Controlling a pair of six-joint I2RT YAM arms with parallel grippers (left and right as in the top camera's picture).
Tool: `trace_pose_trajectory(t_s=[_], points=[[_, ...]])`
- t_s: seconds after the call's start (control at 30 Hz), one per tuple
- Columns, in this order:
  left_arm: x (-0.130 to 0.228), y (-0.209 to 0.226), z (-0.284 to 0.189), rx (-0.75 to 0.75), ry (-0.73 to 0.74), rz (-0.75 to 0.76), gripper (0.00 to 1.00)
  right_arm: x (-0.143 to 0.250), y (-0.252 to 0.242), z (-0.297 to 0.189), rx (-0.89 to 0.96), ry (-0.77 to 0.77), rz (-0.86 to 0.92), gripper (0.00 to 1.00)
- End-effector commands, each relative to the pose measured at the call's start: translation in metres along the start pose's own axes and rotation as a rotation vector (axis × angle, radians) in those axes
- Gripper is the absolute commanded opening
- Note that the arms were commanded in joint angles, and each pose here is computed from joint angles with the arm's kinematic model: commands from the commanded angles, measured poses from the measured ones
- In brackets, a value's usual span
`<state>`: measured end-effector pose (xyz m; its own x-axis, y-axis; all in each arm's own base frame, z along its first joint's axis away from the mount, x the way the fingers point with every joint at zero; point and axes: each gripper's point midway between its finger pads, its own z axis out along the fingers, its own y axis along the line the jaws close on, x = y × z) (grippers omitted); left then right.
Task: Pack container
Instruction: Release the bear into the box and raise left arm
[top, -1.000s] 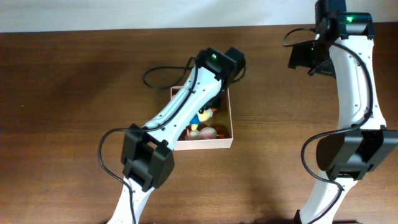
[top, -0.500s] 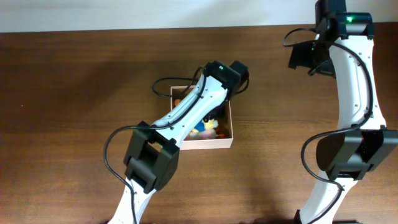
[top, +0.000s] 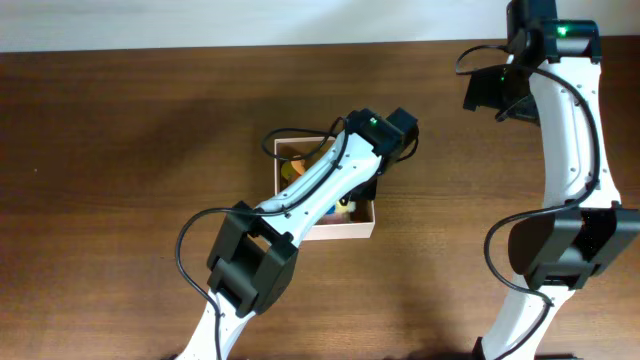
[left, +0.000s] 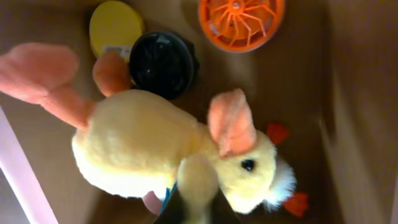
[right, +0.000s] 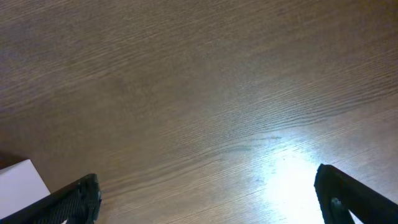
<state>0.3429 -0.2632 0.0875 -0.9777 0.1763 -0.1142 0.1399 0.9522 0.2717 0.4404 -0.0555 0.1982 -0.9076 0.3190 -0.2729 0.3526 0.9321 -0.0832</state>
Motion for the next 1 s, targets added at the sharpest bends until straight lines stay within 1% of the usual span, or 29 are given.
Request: trace_pose_trajectory(t_s=[0.0,0.03,0.1,0.43,0.6,0.67,0.83,0.97], points=[[0.001,-0.003,0.002,0.012,0.004,0.012,0.58,-0.005,-0.003,-0.01,0.004,-0.032,0.019,0.99],[0.0,-0.004,0.002,0.015,-0.001,0.011,0.74,-0.005,-0.003,-0.01,0.004,-0.032,0.019,0.99],[-0.003,-0.004,0.002,0.016,-0.012,0.006,0.99,-0.005,-0.003,-0.01,0.004,-0.032,0.019,0.99],[-0.027,0.017,0.003,0.014,-0.055,-0.065,0.99,-0.005,-0.003,-0.01,0.004,-0.032,0.019,0.99],[-0.043,0.027,-0.007,0.027,-0.09,-0.104,0.99,-0.005,-0.003,-0.01,0.004,-0.032,0.019,0.99],[-0.049,0.033,-0.013,0.024,-0.109,-0.114,0.99,-0.005,-0.003,-0.01,0.004,-0.032,0.019,0.99],[-0.074,0.062,-0.05,0.001,-0.209,-0.143,0.99,-0.005,-0.003,-0.01,0.004,-0.032,0.019,0.99],[-0.09,0.088,-0.079,-0.015,-0.286,-0.2,0.99,-0.005,-0.003,-0.01,0.004,-0.031,0.019,0.99]])
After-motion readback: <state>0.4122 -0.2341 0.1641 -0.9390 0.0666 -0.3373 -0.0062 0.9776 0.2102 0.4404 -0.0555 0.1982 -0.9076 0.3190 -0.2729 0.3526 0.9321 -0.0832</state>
